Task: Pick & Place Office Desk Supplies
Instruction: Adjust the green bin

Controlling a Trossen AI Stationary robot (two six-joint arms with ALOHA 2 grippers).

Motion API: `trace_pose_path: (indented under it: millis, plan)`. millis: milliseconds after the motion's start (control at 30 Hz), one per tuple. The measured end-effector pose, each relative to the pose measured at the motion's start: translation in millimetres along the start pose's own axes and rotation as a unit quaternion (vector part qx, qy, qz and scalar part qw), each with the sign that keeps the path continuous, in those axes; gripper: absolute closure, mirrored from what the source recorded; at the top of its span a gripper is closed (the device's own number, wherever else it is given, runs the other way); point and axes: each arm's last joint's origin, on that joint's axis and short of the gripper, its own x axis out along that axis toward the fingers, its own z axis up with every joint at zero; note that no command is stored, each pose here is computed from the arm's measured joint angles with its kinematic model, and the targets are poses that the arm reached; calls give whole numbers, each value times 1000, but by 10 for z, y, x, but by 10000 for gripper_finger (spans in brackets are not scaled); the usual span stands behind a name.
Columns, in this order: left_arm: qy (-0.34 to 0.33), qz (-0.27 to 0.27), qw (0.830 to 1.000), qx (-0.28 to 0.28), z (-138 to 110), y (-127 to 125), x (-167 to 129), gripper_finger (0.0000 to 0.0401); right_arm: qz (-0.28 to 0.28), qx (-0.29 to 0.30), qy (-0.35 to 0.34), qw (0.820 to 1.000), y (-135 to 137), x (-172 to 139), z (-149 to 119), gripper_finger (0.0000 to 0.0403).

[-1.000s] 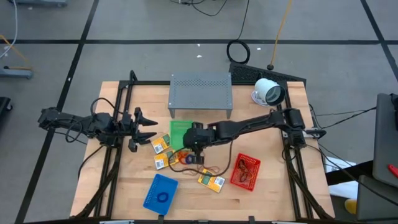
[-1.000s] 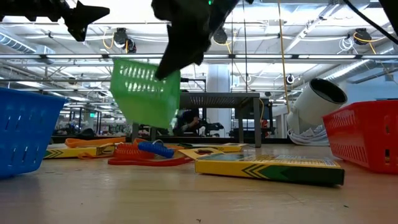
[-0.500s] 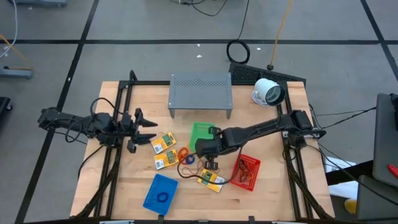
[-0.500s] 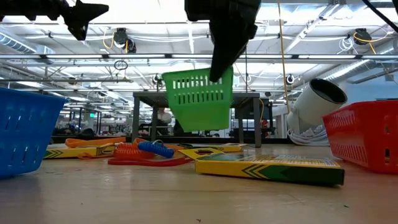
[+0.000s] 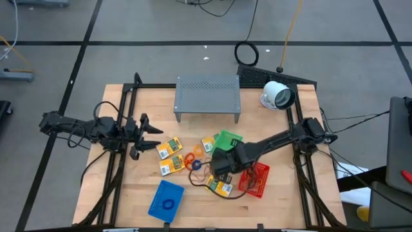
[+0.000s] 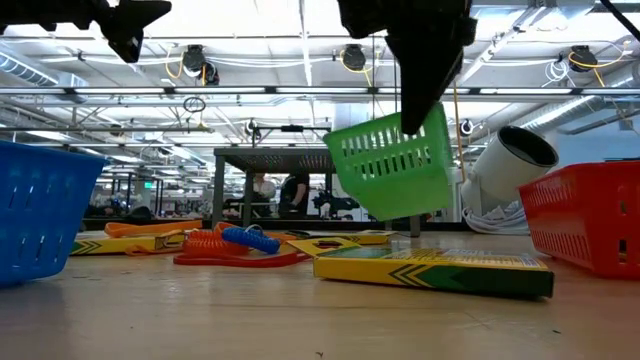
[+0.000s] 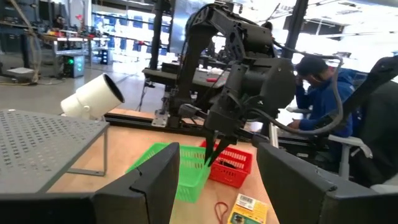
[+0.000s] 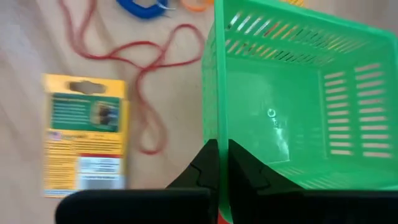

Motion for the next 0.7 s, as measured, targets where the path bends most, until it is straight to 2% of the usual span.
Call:
trace_pose_path:
  millis: [233,467,700]
  plan:
    - [1,-7,1000,0,0,-4,0,176,7,30,-1,1000,151,-54,-135,402]
    - [1,-7,1000,0,0,-4,0,176,10,32,-1,999,196,-70,-176,402]
    - [1,-7,1000,0,0,-4,0,176,20,27,7,999,203,-70,-178,355]
